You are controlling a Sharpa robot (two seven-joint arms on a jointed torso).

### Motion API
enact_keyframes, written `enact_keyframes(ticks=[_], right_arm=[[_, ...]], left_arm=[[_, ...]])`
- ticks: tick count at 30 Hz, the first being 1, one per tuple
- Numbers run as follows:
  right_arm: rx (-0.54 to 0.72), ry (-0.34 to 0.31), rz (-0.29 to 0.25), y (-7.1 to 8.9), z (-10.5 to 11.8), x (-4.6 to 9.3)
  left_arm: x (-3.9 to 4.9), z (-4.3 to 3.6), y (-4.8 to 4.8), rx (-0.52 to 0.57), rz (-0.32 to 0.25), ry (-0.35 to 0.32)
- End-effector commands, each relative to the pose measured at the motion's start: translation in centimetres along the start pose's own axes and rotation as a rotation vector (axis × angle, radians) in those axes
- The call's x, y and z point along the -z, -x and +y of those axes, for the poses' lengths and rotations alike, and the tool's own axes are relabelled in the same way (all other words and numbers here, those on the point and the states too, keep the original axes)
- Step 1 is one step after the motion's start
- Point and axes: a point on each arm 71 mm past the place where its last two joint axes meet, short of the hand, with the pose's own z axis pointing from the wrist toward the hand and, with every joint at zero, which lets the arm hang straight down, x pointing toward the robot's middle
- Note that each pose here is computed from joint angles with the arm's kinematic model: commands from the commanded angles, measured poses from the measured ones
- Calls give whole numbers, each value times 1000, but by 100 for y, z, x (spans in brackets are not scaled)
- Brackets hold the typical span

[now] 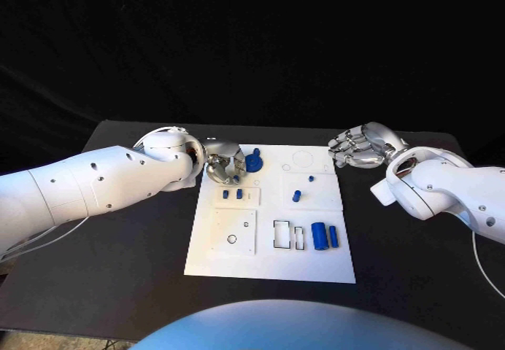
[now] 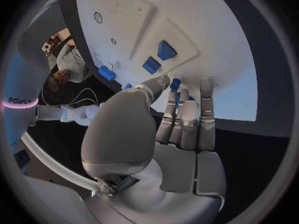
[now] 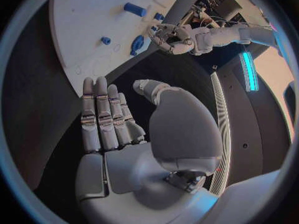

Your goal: Assemble the parts on the task board

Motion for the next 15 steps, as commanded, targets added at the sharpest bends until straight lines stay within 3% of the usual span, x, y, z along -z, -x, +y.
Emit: enact_keyframes(ticks=[1,10,15], right_arm=[[4,3,18,-19,3,0],[11,5,28,-26,5,0],[35,25,50,-26,3,2]], left_arm=[[-1,-19,3,20,-3,-16],[9,-20,18,29,-28,-25],[48,-12,55,85,-87,-49]])
